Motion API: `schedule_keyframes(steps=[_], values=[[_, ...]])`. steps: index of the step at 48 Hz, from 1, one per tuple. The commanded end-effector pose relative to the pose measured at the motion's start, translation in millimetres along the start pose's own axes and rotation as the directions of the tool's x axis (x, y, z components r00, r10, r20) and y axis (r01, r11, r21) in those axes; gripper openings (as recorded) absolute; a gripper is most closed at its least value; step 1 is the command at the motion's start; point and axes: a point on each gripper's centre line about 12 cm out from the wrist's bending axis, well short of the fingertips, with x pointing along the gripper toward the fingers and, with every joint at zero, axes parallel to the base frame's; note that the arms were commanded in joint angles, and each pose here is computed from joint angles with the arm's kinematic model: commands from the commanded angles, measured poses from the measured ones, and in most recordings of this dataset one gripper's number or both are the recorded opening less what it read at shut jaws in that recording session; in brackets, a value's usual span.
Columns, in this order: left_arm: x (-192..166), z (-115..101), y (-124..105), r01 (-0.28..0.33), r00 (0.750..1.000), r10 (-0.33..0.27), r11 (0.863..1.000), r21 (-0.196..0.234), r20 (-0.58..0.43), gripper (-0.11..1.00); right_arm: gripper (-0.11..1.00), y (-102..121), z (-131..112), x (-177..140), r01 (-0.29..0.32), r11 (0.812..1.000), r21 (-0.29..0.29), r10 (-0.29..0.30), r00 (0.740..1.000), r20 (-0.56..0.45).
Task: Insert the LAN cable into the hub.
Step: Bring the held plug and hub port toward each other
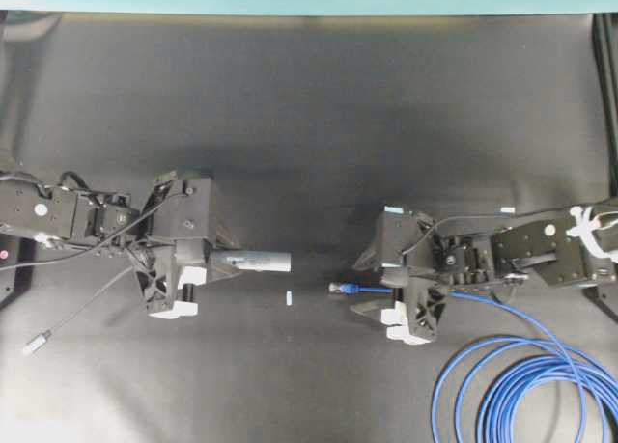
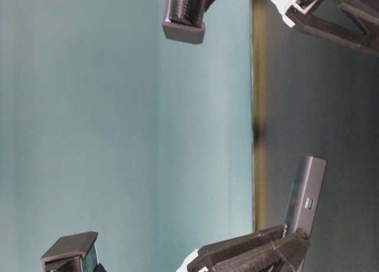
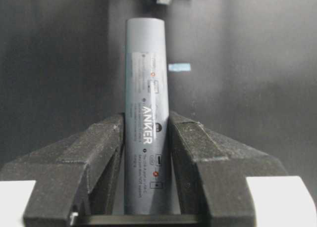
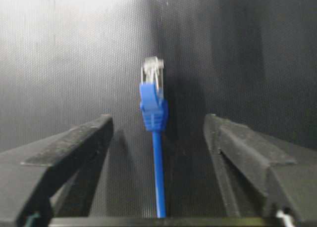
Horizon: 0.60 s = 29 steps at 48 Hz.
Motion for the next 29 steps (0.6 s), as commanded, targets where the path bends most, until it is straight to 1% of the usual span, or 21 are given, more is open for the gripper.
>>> schedule_keyframes(steps=[1,3,4,6,7,10,12,18,22,26,29], values=[[-3,9,-1,0.003,0.999,-0.004,1.0,0.004,0.04,0.28,0.66,1,-4,7,0.0,1.0,-0.005,0.0,1.0,-0.016],[-4,10,-1,0.004,0.999,-0.004,1.0,0.004,0.043,0.28,0.6,2,-4,8,-0.002,1.0,-0.008,0.002,1.0,-0.019],[-4,10,-1,0.004,0.999,-0.004,1.0,0.004,0.043,0.28,0.55,3,-5,8,-0.002,1.0,-0.008,0.002,1.0,-0.022],[-4,10,-1,0.004,0.999,-0.004,1.0,0.004,0.043,0.28,0.45,3,-7,7,-0.004,1.0,-0.01,0.003,1.0,-0.029],[-4,10,-1,0.004,0.999,-0.004,1.0,0.004,0.043,0.28,0.37,4,-6,7,-0.003,1.0,-0.005,0.003,1.0,-0.029],[-3,9,-1,0.004,0.999,-0.004,1.0,0.004,0.041,0.28,0.2,3,-7,6,-0.003,1.0,-0.001,0.003,1.0,-0.03],[-4,10,-1,0.004,0.999,-0.004,1.0,0.004,0.043,0.28,0.12,4,-6,4,-0.003,1.0,0.002,0.003,1.0,-0.03],[-4,12,-1,0.004,0.999,-0.004,1.0,0.007,0.049,0.28,0.13,3,2,-3,-0.001,1.0,0.011,0.001,1.0,-0.019],[-3,16,-1,0.004,0.998,-0.004,1.0,0.012,0.057,0.28,0.13,2,17,-12,-0.001,1.0,0.019,0.001,1.0,0.019],[-3,21,-1,0.003,0.998,-0.005,1.0,0.018,0.069,0.28,0.13,2,37,-23,-0.005,1.0,0.018,0.004,0.998,0.067],[-1,24,0,0.001,0.997,-0.002,1.0,0.015,0.075,0.28,0.13,1,46,-29,-0.003,1.0,0.019,0.002,0.997,0.079]])
